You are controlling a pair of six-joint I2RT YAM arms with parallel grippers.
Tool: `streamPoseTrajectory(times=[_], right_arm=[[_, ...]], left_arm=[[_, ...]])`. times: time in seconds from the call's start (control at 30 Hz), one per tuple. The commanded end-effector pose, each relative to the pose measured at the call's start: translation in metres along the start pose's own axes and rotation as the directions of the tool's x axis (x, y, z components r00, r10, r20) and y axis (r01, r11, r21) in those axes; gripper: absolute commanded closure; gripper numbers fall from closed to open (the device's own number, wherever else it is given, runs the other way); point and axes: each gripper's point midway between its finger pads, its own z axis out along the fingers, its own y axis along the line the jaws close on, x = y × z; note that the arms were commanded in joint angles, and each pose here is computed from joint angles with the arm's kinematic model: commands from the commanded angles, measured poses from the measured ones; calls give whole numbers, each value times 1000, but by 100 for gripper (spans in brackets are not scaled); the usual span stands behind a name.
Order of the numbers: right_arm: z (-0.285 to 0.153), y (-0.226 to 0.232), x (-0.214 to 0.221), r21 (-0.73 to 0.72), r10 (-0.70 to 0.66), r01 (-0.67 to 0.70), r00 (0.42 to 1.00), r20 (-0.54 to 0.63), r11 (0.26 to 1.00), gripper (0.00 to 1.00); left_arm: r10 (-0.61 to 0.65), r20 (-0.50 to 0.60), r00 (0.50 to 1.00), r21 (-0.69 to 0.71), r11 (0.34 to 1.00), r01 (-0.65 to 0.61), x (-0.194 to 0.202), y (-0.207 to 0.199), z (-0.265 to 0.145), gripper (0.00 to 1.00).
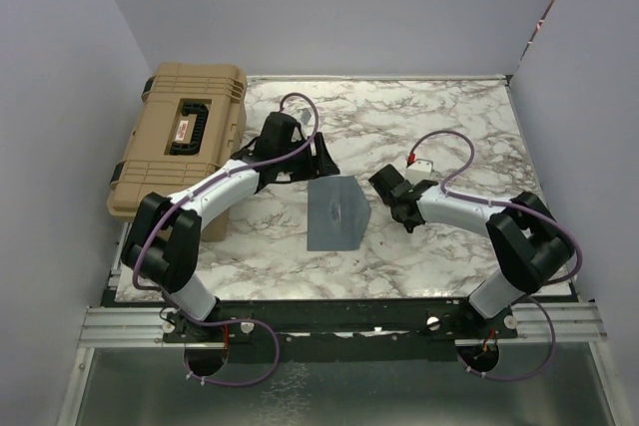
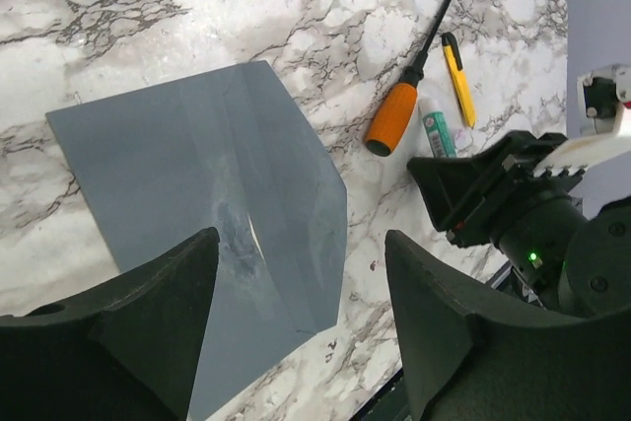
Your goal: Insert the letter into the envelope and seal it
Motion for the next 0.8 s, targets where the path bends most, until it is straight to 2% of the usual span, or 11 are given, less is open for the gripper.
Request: streamPoseTrajectory(times=[0.0,0.03,0.07,0.13,0.2,0.33,0.4,0.5,0.63,0.7,0.77], right_arm=[[7,3,-7,28,3,-4,1000,21,1000,67],[6,2,-6,27,2,-2,1000,17,1000,55],[4,1,-7,20,3,-4,1000,17,1000,48],[-2,1,-9,-1,-1,1,1000,16,1000,38],[-9,1,-13,-24,-5,6,1000,11,1000,34],[-31,7,-26,-105,2,0,1000,17,994,32],[-46,10,-38,-159,21,-16,999,33,987,33],[-65,23,-48,-276,40,-27,998,43,961,47],[-75,44,-46,-395,55,-45,998,14,917,86],[-71,51,-41,-406,53,-53,999,-13,912,95],[-66,55,-34,-402,47,-61,998,-43,914,97]], left_arm=[[21,9,1000,-56,998,-20,6,10,-17,30],[23,5,1000,-59,998,-23,8,11,-18,30],[25,6,1000,-64,998,-25,8,12,-20,29],[29,3,1000,-75,997,-28,10,15,-22,28],[29,1,1000,-81,996,-29,12,17,-22,28],[27,0,1000,-88,996,-27,13,19,-23,29],[22,-5,1000,-88,996,-22,15,19,-22,34],[-2,-36,999,-88,996,-1,24,23,-17,53],[-21,-96,995,-91,996,12,44,28,-7,80],[-14,-120,993,-106,994,2,54,32,-1,87],[-14,-136,991,-132,991,-4,63,38,5,92]])
